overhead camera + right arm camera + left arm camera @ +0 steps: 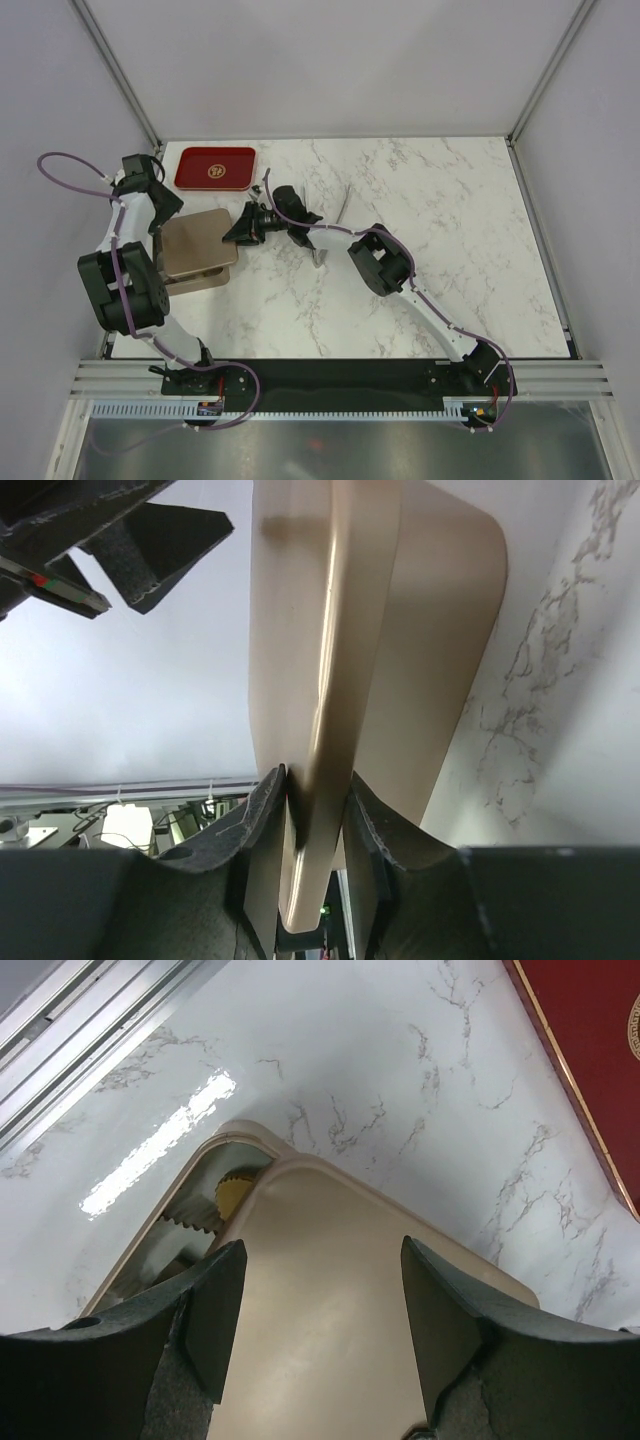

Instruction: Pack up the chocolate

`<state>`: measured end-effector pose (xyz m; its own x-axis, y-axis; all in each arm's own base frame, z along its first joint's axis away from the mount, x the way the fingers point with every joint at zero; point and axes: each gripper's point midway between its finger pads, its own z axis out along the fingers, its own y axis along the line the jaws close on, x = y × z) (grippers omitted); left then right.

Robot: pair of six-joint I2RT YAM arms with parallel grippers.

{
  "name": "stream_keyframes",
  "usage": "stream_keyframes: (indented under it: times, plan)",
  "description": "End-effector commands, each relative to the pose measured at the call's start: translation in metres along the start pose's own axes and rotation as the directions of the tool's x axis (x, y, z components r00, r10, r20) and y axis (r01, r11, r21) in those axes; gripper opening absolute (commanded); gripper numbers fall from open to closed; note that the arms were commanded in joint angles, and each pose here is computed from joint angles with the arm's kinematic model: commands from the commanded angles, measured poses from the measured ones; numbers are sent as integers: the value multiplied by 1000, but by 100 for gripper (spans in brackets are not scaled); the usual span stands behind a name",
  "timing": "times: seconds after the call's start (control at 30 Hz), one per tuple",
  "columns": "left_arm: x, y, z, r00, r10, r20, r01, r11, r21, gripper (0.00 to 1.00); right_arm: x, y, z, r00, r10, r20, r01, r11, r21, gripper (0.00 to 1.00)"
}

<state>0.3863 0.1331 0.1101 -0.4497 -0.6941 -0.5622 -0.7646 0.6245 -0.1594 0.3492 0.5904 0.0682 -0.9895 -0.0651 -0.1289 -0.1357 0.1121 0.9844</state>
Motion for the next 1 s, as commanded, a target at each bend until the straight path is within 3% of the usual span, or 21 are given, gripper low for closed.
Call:
stream_keyframes:
  times: [0.0,0.27,0.5,0.97]
  plan:
    - [-42,-1,-30,991,4,132,-5,1000,6,71,-4,52,2,996,-82,30,84,994,-67,32]
    - [-42,-7,-30,993,0,122,-4,999,32,72,5,55,10,998,-69,12,70,995,-74,27]
    - [-26,-3,-17,997,1,74,-2,1000,16,72,17,43,17,999,-51,-4,50,997,-56,37]
    - [16,2,11,998,32,-62,-31,999,13,71,3,44,2,994,-100,51,98,994,44,40]
